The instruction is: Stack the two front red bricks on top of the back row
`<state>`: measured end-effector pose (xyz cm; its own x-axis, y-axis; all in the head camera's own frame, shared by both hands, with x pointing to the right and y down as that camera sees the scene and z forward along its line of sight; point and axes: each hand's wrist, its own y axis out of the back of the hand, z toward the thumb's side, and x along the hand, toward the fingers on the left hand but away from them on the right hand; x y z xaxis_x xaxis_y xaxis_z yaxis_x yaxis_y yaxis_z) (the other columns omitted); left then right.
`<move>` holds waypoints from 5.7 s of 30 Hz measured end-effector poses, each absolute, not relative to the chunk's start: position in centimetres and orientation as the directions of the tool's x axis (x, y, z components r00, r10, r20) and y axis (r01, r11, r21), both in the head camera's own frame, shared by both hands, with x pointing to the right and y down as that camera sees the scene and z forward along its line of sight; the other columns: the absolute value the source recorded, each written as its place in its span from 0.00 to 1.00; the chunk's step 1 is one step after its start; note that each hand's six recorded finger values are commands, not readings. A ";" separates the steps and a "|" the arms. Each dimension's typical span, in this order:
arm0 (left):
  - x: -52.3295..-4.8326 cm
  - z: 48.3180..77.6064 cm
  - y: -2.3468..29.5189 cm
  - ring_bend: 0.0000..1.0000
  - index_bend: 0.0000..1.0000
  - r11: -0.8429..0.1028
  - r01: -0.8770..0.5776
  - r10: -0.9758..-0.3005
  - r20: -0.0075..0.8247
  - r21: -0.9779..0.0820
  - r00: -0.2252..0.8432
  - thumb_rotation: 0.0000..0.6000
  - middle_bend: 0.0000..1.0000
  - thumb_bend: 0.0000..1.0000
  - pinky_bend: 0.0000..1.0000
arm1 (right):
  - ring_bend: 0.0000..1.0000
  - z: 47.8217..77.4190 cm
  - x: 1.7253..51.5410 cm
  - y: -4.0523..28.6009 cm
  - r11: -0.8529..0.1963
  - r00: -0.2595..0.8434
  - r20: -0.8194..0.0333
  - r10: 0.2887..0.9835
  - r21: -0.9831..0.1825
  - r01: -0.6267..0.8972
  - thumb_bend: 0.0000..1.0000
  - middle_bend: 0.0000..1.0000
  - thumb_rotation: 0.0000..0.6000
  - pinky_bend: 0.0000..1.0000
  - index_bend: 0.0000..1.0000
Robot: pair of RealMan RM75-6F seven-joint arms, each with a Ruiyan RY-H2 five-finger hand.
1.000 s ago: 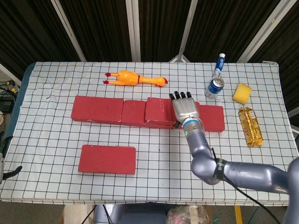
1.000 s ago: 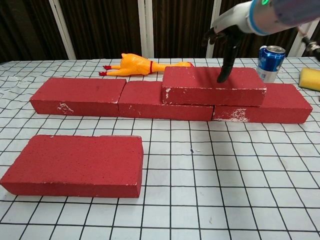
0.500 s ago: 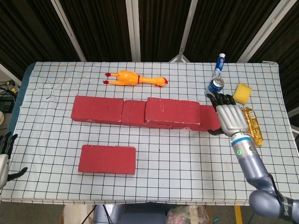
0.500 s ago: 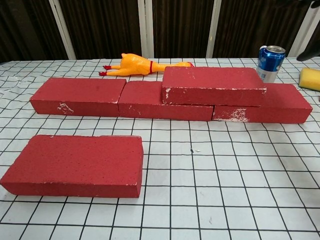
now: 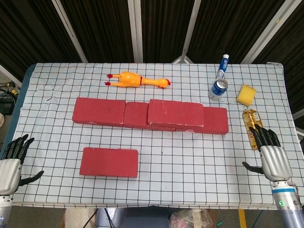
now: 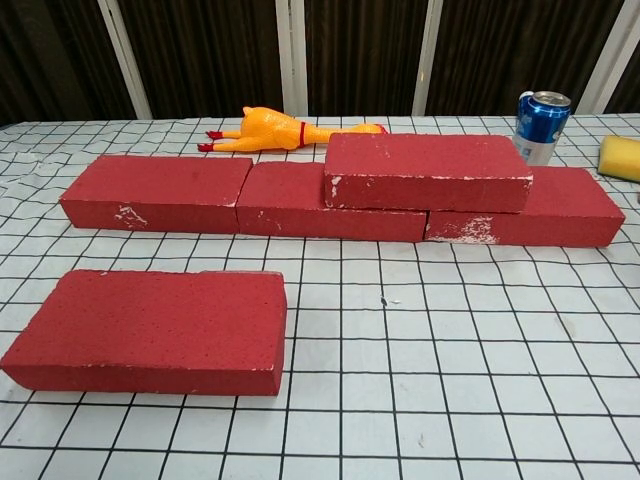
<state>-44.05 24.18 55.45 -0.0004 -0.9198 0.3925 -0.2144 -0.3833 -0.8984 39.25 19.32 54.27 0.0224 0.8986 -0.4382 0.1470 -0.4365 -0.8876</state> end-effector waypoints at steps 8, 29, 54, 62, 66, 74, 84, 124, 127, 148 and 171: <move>-42.8 57.0 24.1 0.00 0.08 -0.423 -0.134 -0.904 0.427 -0.896 -0.002 1.00 0.00 0.00 0.03 | 0.00 54.4 39.8 21.6 -0.345 0.026 -0.345 0.938 -0.928 0.141 0.16 0.00 1.00 0.00 0.01; -34.0 58.4 20.6 0.00 0.05 -0.707 -0.105 -0.704 0.684 -0.699 0.189 1.00 0.00 0.00 0.04 | 0.00 57.8 40.8 23.1 -0.446 -0.010 -0.451 0.893 -0.886 0.130 0.16 0.00 1.00 0.00 0.01; -27.6 62.6 20.5 0.00 0.05 -0.787 0.002 -0.589 0.752 -0.617 0.297 1.00 0.00 0.00 0.04 | 0.00 58.0 41.1 22.9 -0.455 -0.022 -0.463 0.886 -0.878 0.147 0.16 0.00 1.00 0.00 0.01; -26.4 63.7 20.9 0.00 0.04 -0.798 0.024 -0.570 0.766 -0.603 0.295 1.00 0.00 0.00 0.04 | 0.00 58.0 41.4 22.8 -0.455 -0.034 -0.464 0.885 -0.878 0.150 0.16 0.00 1.00 0.00 0.01; -26.0 63.8 20.8 0.00 0.04 -0.793 0.031 -0.574 0.764 -0.608 0.294 1.00 0.00 0.00 0.04 | 0.00 58.0 41.3 22.8 -0.457 -0.035 -0.467 0.884 -0.877 0.151 0.16 0.00 1.00 0.00 0.01; -25.6 64.3 20.7 0.00 0.03 -0.793 0.062 -0.572 0.776 -0.606 0.268 1.00 0.00 0.00 0.04 | 0.00 58.1 41.4 22.8 -0.463 -0.037 -0.474 0.880 -0.873 0.154 0.16 0.00 1.00 0.00 0.01; -25.1 64.7 20.6 0.00 0.06 -0.799 0.079 -0.563 0.787 -0.597 0.251 1.00 0.04 0.00 0.04 | 0.00 58.1 41.5 22.8 -0.464 -0.040 -0.476 0.879 -0.871 0.161 0.16 0.00 1.00 0.00 0.01; -23.6 63.7 17.9 0.00 0.26 -0.725 0.119 -0.645 0.730 -0.678 0.227 1.00 0.25 0.00 0.04 | 0.00 58.0 41.9 22.7 -0.464 -0.063 -0.481 0.874 -0.867 0.180 0.16 0.00 1.00 0.00 0.02; -23.6 62.7 16.6 0.00 0.26 -0.708 0.120 -0.659 0.713 -0.696 0.241 1.00 0.25 0.00 0.04 | 0.00 58.0 42.0 22.7 -0.462 -0.069 -0.480 0.875 -0.868 0.183 0.16 0.00 1.00 0.00 0.02; -21.5 61.8 4.0 0.00 0.30 -0.646 0.171 -0.703 0.667 -0.744 0.246 1.00 0.25 0.00 0.04 | 0.00 58.0 42.7 22.4 -0.452 -0.103 -0.476 0.873 -0.871 0.190 0.16 0.00 1.00 0.00 0.02; -23.1 64.3 -3.0 0.00 0.31 -0.730 0.047 -0.655 0.717 -0.682 0.241 1.00 0.25 0.00 0.04 | 0.00 58.8 42.8 22.4 -0.449 -0.165 -0.465 0.870 -0.884 0.128 0.16 0.00 1.00 0.00 0.02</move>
